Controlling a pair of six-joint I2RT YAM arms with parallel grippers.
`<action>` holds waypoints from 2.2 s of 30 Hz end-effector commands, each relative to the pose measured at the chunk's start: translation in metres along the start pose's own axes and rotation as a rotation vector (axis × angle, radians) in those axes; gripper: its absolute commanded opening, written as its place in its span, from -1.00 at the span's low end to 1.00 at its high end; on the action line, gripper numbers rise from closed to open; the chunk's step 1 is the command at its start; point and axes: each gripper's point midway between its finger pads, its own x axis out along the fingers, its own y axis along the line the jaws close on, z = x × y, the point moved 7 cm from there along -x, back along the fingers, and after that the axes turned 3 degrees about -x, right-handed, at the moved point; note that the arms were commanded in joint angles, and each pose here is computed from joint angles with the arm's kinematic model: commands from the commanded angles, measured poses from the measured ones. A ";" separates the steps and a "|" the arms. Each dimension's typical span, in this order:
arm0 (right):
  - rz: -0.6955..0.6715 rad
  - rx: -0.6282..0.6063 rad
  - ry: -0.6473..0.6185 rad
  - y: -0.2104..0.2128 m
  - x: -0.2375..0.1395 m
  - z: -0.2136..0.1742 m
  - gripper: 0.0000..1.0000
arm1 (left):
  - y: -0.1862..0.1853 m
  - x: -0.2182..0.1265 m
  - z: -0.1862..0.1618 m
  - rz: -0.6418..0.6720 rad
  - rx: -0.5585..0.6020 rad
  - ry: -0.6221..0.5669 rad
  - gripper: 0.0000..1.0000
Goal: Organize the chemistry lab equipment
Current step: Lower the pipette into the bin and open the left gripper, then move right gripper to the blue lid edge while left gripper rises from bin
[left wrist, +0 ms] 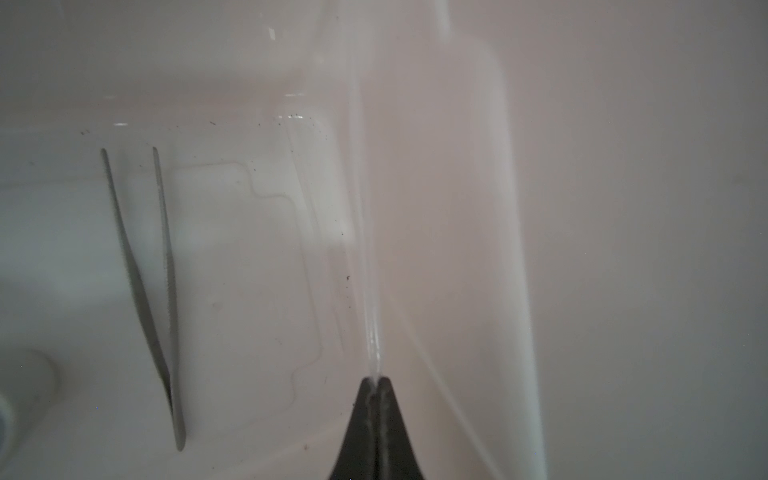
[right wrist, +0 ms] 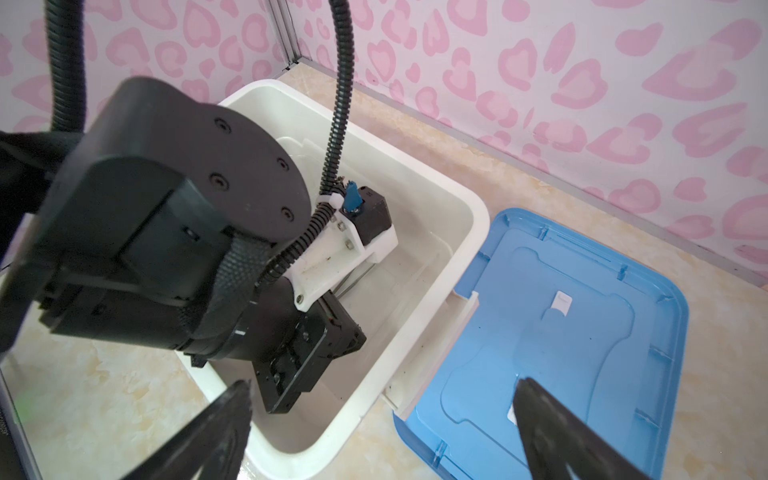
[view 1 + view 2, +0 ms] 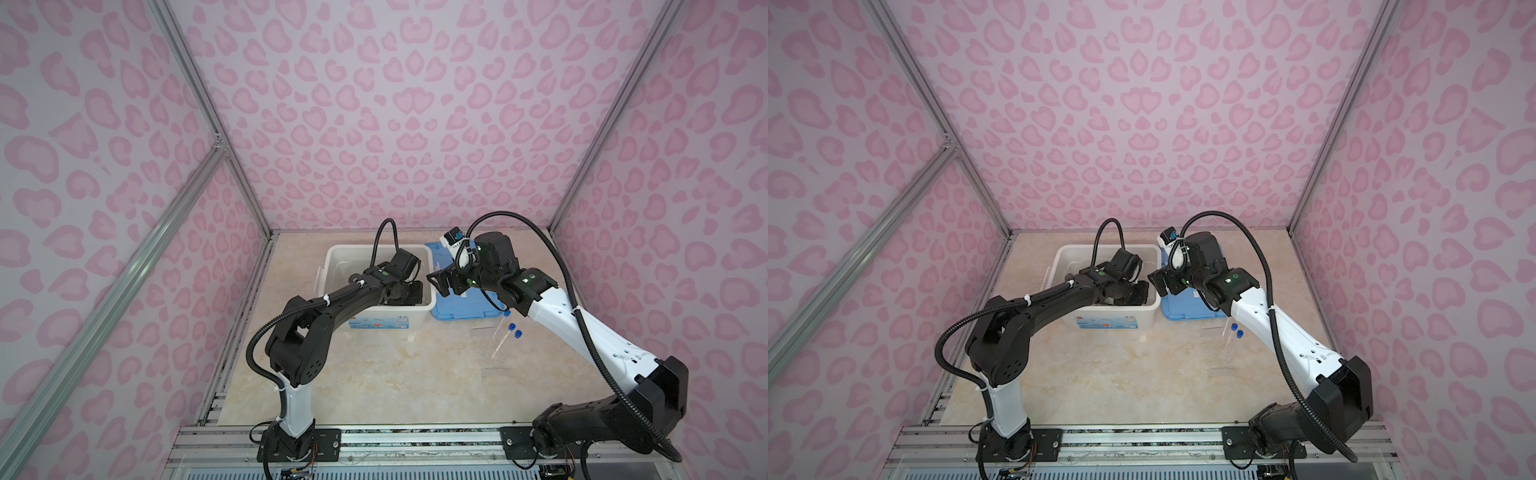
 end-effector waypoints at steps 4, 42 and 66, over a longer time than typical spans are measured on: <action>0.003 -0.006 -0.003 0.000 0.001 0.002 0.97 | 0.002 0.017 0.000 -0.024 -0.014 -0.005 -0.94; -0.015 0.004 0.006 -0.004 0.004 0.003 0.97 | 0.004 -0.008 0.012 0.025 0.016 -0.077 0.16; -0.472 0.446 0.184 -0.172 -0.011 -0.077 0.82 | -0.025 -0.219 -0.002 -0.308 -0.014 -0.436 0.96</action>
